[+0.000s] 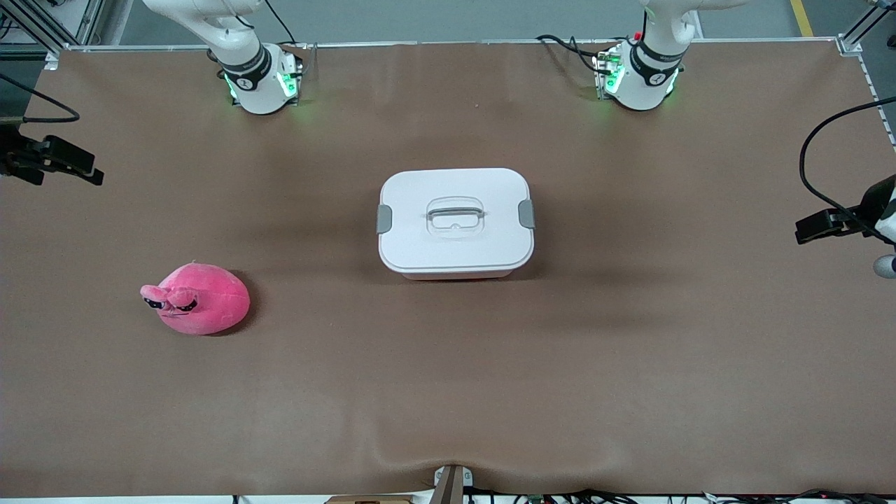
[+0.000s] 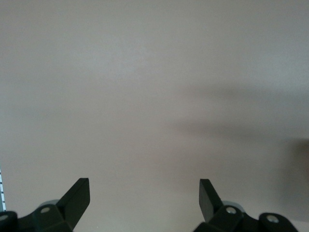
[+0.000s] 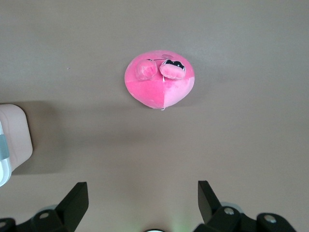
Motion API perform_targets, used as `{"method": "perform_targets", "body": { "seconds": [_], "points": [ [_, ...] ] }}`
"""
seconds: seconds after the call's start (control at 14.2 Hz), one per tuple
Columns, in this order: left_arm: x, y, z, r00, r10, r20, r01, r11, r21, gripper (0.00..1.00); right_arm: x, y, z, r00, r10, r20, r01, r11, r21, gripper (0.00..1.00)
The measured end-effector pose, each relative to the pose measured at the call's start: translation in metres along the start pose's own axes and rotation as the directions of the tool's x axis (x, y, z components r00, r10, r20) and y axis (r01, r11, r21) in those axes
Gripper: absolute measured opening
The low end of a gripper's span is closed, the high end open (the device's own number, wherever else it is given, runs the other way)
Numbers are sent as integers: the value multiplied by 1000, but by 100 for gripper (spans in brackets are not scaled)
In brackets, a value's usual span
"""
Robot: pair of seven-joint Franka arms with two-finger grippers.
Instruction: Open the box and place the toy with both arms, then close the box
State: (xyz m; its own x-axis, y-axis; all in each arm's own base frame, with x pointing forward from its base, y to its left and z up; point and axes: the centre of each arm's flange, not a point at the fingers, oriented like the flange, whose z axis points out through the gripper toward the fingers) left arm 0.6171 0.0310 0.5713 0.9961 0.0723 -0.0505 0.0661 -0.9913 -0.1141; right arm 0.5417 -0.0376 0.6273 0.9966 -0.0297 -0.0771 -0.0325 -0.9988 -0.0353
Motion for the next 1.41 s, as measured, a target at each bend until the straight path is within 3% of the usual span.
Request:
{"method": "perform_targets", "body": {
  "seconds": [0.14,0.35,0.78,1.06,1.41],
  "points": [
    [1,3,-2,999,-38,-14,37,999,-15,100,0,-1,0,1000,-1,0,1,1000,0,100],
    [8,4,-2,993,-115,-36,109,985,-130,100,0,-2,0,1000,-3,-1,3,1000,0,100],
    [16,-45,21,978,-210,4,208,962,-177,100,0,0,0,1000,-1,-1,1,1000,0,100],
    [17,-4,16,933,-358,40,359,915,-186,100,0,0,-1,1000,0,-2,0,1000,0,100],
    [14,46,11,894,-444,69,448,875,-183,100,0,0,-3,1000,0,-8,0,1000,0,100]
  ]
}}
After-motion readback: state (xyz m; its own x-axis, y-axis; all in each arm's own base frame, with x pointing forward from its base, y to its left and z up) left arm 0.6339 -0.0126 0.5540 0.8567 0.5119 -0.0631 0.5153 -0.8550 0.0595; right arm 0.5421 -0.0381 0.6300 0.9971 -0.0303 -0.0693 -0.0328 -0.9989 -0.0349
